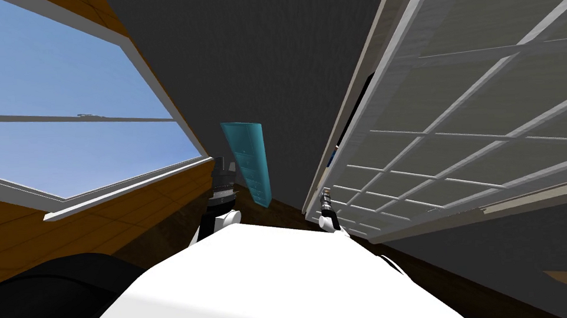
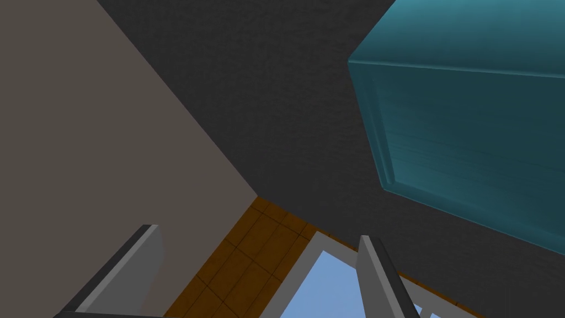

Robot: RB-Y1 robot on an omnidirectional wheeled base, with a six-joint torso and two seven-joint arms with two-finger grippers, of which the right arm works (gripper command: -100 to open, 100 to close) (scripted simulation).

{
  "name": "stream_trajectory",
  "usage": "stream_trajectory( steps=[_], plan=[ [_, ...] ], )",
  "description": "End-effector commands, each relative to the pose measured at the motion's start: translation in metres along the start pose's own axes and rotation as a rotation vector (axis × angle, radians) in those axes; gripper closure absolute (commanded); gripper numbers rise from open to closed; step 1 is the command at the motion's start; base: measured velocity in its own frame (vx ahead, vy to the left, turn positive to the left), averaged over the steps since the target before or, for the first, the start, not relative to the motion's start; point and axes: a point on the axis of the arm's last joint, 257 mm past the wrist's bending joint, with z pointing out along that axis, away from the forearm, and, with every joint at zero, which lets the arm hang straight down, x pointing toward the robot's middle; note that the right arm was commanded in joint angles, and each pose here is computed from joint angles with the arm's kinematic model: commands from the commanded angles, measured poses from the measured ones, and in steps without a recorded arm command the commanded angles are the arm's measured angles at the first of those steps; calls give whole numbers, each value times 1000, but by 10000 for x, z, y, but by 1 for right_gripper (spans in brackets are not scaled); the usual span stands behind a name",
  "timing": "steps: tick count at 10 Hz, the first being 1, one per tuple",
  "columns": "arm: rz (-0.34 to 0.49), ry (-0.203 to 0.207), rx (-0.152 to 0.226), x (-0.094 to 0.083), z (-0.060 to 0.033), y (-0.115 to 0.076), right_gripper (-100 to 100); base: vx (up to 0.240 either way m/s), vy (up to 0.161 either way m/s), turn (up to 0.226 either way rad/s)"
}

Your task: Pull the door open

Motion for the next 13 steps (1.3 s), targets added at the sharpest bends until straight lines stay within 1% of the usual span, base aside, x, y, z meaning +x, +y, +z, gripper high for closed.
stream_trajectory(
  steps=[1, 3, 5, 6, 8, 9, 13],
  plan=[
    [39, -30, 21, -208, -81, -95, 100, -31, -10, 89],
    [42, -30, 21, -208, -81, -95, 100, -21, -6, 29],
    [115, -41, 9, -261, -89, -70, 100, -40, -16, 110],
    [124, -41, 9, -261, -89, -70, 100, -33, -13, 69],
    [193, -50, -4, -314, -98, -45, 100, -45, -20, 126],
    [229, -29, -36, -194, -22, 89, -100, -63, -13, 146],
    [347, -39, -51, -210, -63, 97, -100, -43, -19, 64]
  ],
)
